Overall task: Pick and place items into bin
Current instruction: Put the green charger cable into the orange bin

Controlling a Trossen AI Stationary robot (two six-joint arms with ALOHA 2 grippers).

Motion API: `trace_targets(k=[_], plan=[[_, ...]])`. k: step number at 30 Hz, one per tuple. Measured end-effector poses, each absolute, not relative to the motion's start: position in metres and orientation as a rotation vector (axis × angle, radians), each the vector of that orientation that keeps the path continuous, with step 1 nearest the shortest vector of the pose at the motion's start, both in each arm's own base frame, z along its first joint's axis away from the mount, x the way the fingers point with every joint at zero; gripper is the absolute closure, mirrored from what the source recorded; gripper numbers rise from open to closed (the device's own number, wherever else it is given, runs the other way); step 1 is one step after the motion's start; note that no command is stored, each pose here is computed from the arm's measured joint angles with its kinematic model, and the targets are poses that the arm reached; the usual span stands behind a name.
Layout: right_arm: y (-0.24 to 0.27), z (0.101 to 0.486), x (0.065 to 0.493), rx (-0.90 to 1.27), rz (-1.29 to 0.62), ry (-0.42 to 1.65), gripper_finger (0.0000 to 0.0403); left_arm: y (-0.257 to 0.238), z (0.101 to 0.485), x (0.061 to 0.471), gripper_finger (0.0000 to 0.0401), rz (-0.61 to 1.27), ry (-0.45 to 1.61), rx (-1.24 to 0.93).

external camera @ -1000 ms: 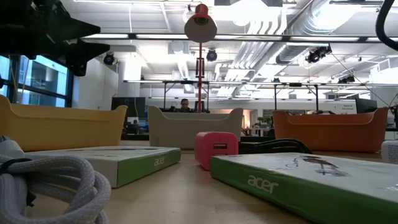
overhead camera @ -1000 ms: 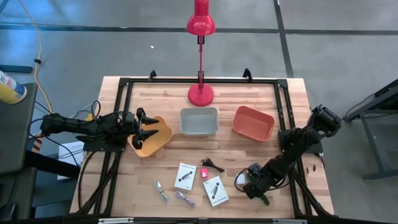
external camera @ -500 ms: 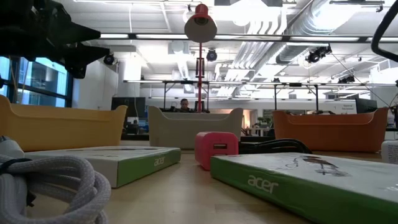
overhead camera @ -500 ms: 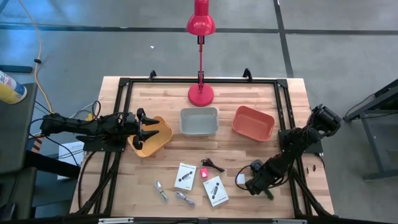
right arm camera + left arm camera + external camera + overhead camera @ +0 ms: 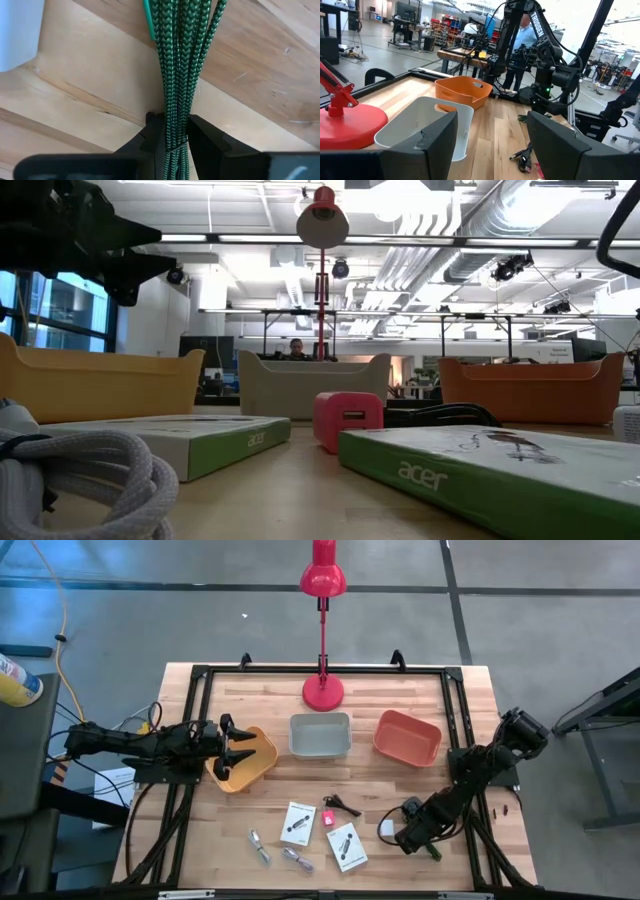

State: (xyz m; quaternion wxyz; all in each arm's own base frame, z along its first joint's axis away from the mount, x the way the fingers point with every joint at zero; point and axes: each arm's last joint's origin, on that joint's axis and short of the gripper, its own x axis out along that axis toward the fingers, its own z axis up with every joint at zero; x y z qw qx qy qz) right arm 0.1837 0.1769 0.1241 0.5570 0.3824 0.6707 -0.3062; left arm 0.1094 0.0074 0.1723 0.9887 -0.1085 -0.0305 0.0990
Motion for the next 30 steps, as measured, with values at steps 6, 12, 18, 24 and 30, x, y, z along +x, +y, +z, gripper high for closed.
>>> trace_targets(k=[6,12,18,24,30], plan=[[0.176,0.124,0.183,0.894,-0.734,1.589,0.0350,0.007,0.172,0.109,0.0174,0.199,-0.061,-0.218],[0.175,0.131,0.181,0.907,-0.716,1.576,0.0376,0.007,0.172,0.109,0.0174,0.199,-0.061,-0.218],[0.167,0.146,0.175,0.903,-0.739,1.539,0.0362,0.007,0.172,0.109,0.0174,0.199,-0.061,-0.218],[0.161,0.165,0.170,0.936,-0.697,1.494,0.0375,0.007,0.172,0.109,0.0174,0.199,-0.061,-0.218],[0.150,0.184,0.171,0.973,-0.636,1.378,0.0383,0.007,0.172,0.109,0.0174,0.203,-0.062,-0.218]])
